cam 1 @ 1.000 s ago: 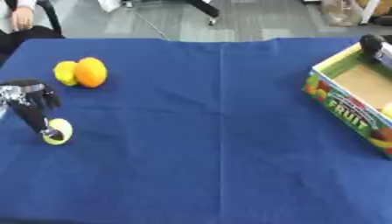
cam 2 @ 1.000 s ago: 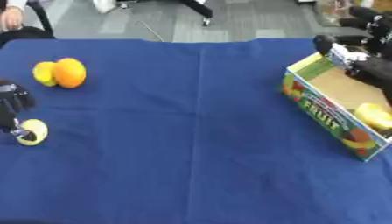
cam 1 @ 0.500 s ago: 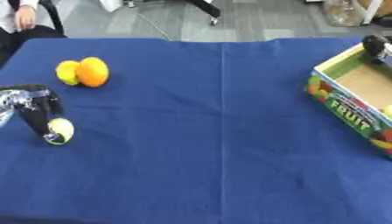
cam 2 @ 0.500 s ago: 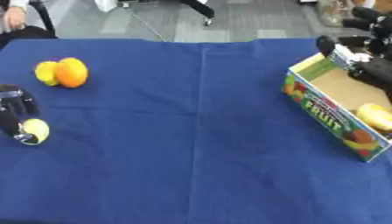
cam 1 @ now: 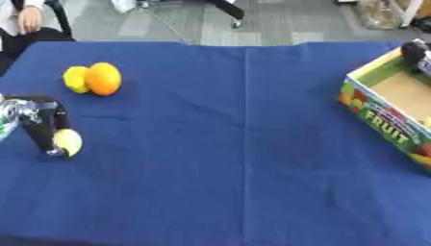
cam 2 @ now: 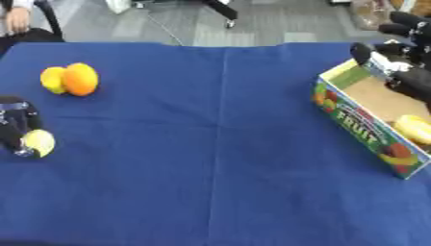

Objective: Pick up the objects with one hand, pass them to the other hand, and then place them into the box on the other side of the table.

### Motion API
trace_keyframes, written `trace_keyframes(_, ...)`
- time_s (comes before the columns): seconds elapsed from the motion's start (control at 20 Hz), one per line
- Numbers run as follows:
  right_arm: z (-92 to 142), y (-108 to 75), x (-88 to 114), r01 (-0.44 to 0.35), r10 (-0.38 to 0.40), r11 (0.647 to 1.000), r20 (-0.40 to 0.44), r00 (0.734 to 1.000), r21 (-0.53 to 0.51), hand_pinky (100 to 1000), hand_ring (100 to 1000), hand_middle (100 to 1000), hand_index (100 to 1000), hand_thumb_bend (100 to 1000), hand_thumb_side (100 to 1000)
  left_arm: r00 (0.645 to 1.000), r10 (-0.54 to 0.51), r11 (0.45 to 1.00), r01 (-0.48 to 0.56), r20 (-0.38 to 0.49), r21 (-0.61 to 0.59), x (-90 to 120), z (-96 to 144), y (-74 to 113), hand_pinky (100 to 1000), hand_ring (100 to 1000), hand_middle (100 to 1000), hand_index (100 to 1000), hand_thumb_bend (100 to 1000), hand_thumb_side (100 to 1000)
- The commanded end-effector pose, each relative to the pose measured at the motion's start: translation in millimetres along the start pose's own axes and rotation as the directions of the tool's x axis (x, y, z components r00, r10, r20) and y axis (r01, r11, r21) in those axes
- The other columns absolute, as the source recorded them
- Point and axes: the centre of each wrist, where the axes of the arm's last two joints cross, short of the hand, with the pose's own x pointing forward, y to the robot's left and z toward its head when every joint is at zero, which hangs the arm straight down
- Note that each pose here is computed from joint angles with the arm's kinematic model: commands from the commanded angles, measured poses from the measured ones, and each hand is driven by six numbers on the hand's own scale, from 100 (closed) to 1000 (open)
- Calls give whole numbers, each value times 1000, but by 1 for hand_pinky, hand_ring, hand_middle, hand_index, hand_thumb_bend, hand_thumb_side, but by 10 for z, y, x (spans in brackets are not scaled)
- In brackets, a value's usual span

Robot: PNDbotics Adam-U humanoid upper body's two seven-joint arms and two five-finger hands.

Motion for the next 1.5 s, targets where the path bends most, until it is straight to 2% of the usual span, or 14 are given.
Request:
trace_keyframes(0.05,1,-32,97,-24,24,1000,33,999,0,710,843,902,953,451,322,1000,-19,999,20,-24,30,-86,117,147,734,708,639,651,363,100)
trace_keyframes(0.35,4,-36,94,-21,21,1000,32,999,-3,710,843,902,953,448,324,998,-50,998,50,-27,31,-77,148,161,712,659,599,635,247,100)
trace_keyframes(0.65,6,-44,93,-19,19,1000,32,999,-8,710,843,902,953,447,324,999,-49,997,50,-21,59,-70,223,199,705,646,589,624,235,100)
trace_keyframes(0.85,5,-67,105,-14,15,1000,41,999,-14,711,843,901,952,465,314,1000,-23,982,19,22,186,-23,437,420,692,608,553,592,194,100)
trace_keyframes(1.0,3,-75,112,-12,13,1000,45,999,-15,711,843,901,952,465,314,999,-10,969,-1,41,248,26,561,456,692,608,553,592,194,100)
trace_keyframes(1.05,2,-75,114,-11,12,1000,46,999,-15,712,842,901,952,490,302,999,-6,967,-5,44,255,43,584,456,678,571,514,558,175,100)
trace_keyframes(1.25,-1,-122,139,-2,4,999,60,998,-34,710,842,900,952,489,301,986,-15,903,-59,168,425,215,913,792,669,557,501,548,178,100)
trace_keyframes(1.35,-4,-140,154,3,0,999,69,998,-41,711,842,900,952,489,301,976,-35,862,-79,216,501,258,1074,880,663,550,494,541,176,100)
trace_keyframes(1.5,-15,-157,182,10,-7,999,82,997,-43,711,842,900,952,489,298,959,-68,807,-110,276,580,396,1244,911,646,533,493,525,158,100)
